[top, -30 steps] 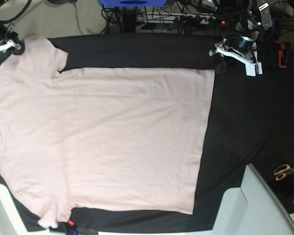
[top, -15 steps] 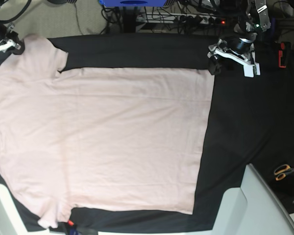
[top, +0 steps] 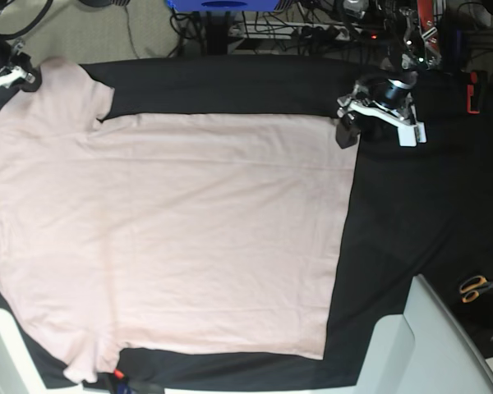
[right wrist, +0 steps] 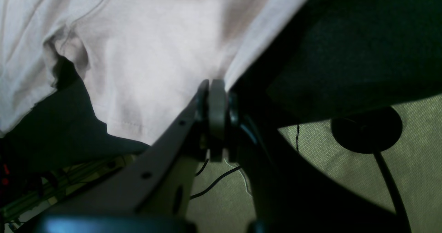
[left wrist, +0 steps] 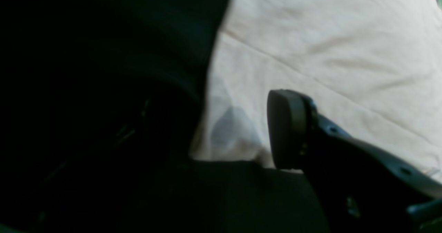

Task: Fold the T-shirt properly
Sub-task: 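Lower both grippers and pinch the shirt's side edge at shoulder and hem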

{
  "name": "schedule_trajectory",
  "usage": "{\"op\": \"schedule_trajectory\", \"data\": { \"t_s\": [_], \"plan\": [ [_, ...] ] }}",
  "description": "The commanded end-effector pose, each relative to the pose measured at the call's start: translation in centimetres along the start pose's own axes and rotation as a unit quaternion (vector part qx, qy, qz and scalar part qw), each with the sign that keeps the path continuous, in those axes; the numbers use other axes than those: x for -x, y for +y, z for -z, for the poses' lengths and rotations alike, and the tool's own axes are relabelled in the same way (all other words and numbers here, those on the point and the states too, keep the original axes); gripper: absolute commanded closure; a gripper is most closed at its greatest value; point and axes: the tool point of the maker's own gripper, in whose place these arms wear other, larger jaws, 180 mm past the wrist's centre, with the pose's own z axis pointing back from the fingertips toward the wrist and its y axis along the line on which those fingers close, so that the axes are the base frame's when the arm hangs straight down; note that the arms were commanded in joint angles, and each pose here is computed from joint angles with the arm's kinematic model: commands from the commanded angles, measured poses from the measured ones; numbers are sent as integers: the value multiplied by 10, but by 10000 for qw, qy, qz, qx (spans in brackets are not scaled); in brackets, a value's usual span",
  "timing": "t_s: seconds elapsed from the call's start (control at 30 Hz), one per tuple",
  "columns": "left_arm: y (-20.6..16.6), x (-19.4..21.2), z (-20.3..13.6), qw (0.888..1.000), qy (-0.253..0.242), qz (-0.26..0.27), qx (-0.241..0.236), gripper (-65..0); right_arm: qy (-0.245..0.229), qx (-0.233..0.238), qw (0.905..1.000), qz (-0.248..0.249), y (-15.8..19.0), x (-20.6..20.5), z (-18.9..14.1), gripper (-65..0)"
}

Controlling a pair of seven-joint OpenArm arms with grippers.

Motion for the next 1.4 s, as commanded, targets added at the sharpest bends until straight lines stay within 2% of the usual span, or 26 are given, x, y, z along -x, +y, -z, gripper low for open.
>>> {"op": "schedule_trajectory", "data": {
  "t_s": [0.0, 0.67, 0.73, 0.87, 1.0, 1.2, 1.37],
  "plan": [
    [2, 27, -3, 9985, 549, 48, -66, -418, -77, 58, 9999, -92, -4, -8, -6, -3],
    [-10, 28, 2, 9988, 493, -67, 24, -413, -77, 58, 9999, -92, -4, -8, -6, -3],
    [-10, 28, 2, 9988, 493, -67, 24, -354, -77, 58, 9999, -92, -4, -8, -6, -3],
    [-12, 24, 7, 9989, 460, -75, 53, -130, -77, 58, 9999, -92, -4, -8, -6, -3],
    [-12, 24, 8, 9989, 465, -83, 52, 0, -71, 63, 9999, -90, -5, -8, -6, -3],
    [-12, 20, 7, 9991, 427, -40, 58, 0, -56, 54, 9999, -89, -4, -7, -5, -3],
    [-8, 19, 4, 9992, 409, -19, 9, 0, 173, -82, 9990, -410, 11, 1, 2, -2]
  ]
}}
